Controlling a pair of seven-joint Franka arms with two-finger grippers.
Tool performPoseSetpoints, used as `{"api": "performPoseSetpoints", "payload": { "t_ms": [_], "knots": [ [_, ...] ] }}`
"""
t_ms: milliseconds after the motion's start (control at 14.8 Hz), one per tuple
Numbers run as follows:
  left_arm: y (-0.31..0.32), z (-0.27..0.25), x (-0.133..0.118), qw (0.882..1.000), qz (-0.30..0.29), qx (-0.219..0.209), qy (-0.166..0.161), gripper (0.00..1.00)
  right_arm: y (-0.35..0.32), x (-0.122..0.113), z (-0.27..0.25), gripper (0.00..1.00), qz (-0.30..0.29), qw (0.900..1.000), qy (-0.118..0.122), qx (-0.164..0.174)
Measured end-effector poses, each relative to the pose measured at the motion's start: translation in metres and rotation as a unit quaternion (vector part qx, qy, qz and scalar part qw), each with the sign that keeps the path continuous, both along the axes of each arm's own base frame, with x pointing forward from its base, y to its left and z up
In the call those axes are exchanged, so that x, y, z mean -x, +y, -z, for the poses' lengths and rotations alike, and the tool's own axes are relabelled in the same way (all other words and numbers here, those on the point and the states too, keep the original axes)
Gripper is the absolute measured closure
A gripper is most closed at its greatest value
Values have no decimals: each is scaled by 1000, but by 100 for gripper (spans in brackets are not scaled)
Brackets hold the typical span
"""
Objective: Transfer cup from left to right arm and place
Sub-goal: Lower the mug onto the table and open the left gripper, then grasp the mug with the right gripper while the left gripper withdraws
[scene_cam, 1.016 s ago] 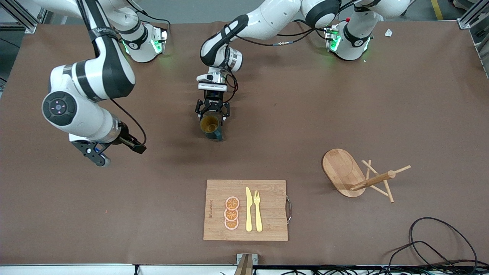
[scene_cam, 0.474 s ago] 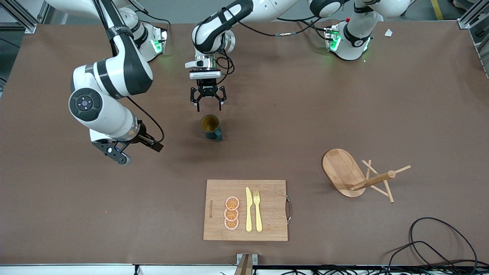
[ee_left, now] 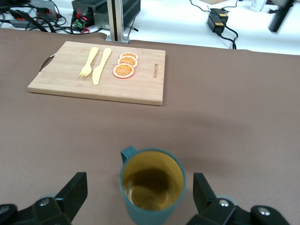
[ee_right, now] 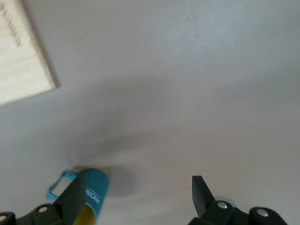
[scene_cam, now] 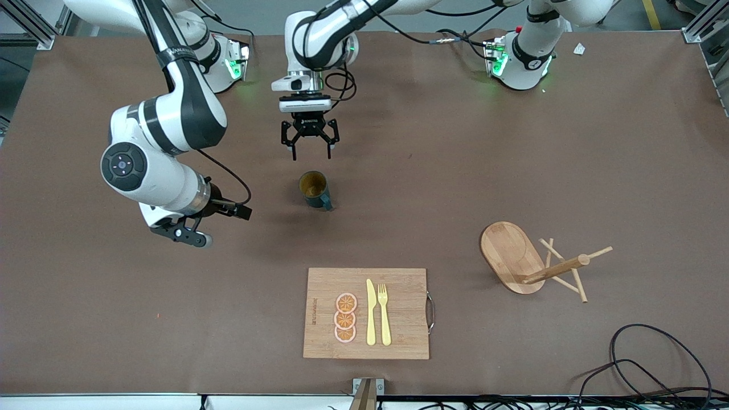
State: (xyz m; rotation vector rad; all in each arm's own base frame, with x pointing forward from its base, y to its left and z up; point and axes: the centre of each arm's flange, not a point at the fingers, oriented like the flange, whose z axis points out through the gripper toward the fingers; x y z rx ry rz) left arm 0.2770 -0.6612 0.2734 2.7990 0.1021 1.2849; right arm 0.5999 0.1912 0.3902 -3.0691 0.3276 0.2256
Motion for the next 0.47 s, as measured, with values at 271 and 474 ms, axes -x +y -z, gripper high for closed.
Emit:
{"api": "performPoseSetpoints", "payload": {
  "t_ms": [271, 474],
  "knots": [
    [52, -34, -49, 999, 24, -8, 40, 0, 5, 8, 23, 0, -48, 999, -4, -6],
    [87, -49, -94, 996, 36, -25, 77, 0, 38, 30, 60, 0, -77, 997, -22, -7]
  ]
}}
